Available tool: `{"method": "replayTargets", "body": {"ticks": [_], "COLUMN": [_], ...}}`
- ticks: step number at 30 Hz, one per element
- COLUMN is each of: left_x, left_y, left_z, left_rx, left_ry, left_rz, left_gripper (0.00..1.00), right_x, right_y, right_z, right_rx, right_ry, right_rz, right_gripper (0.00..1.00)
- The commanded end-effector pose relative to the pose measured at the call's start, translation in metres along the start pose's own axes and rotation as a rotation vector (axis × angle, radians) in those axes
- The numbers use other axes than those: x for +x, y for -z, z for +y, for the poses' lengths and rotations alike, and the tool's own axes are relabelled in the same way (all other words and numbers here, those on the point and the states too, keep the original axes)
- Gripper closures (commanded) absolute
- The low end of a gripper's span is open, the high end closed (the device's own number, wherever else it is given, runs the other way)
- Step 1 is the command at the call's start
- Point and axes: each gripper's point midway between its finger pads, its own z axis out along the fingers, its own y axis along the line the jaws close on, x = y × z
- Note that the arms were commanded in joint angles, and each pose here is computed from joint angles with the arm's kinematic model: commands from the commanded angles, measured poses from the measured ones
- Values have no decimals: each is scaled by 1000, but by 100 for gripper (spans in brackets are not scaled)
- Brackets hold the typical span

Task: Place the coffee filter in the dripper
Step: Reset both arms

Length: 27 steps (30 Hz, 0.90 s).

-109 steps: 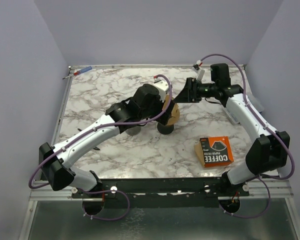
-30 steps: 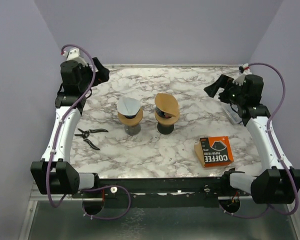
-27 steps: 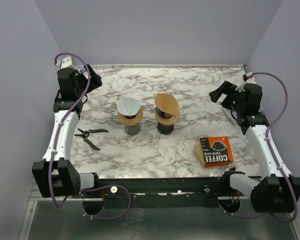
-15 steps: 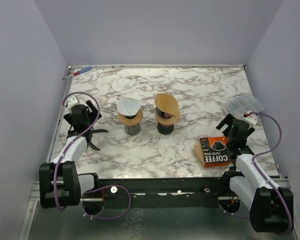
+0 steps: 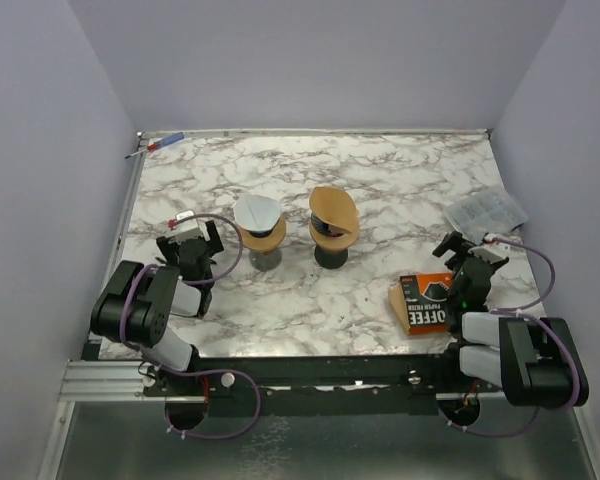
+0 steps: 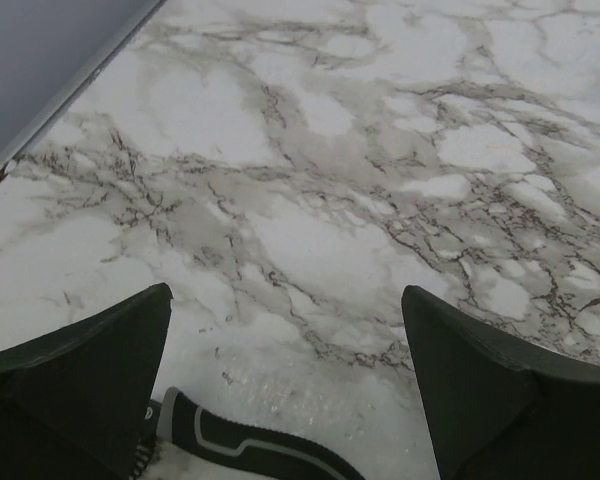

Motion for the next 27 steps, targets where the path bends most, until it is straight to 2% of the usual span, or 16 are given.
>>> {"method": "replayTargets", "body": {"ticks": [1, 3, 5, 9, 12, 13, 15, 17, 20, 23, 27], "left_x": [-35, -29, -31, -31, -29, -26, -24, -25, -25, -25, -24], "left_y": [-2, -1, -3, -1, -10, -15, -14, -14, -15, -15, -15], "left_z": [-11, -11, -7, -5, -10, -13, -13, -14, -15, -16, -16], "left_rx": [69, 77, 43, 22, 18, 19, 24, 25, 29, 32, 33], "left_ry": [-4, -3, 8, 14, -8, -32, -28, -28, -31, -34, -37], "left_rz": [-233, -193, -207, -207, -177, -150, -143, -148, -148, -147, -146], "left_gripper": [1, 1, 1, 1, 1, 1, 1, 1, 1, 1, 1], "right_x": [-46, -47, -48, -28, -25, -13, -17, -10, -15, -10, -12], "right_y": [-10, -14, -15, -35, -49, -52, -51, -51, -51, -52, -52], "right_z": [20, 23, 30, 50, 58, 56, 54, 53, 56, 57, 57], "right_rx": [-86, -101, -148, -210, -227, -214, -210, -204, -224, -226, -228], "right_ry": [10, 6, 60, 116, 147, 147, 153, 150, 162, 167, 167], "right_rz": [-208, -239, -261, -133, -129, -51, -99, -51, -86, -46, -67], "right_gripper": [0, 0, 0, 0, 0, 0, 0, 0, 0, 0, 0]}}
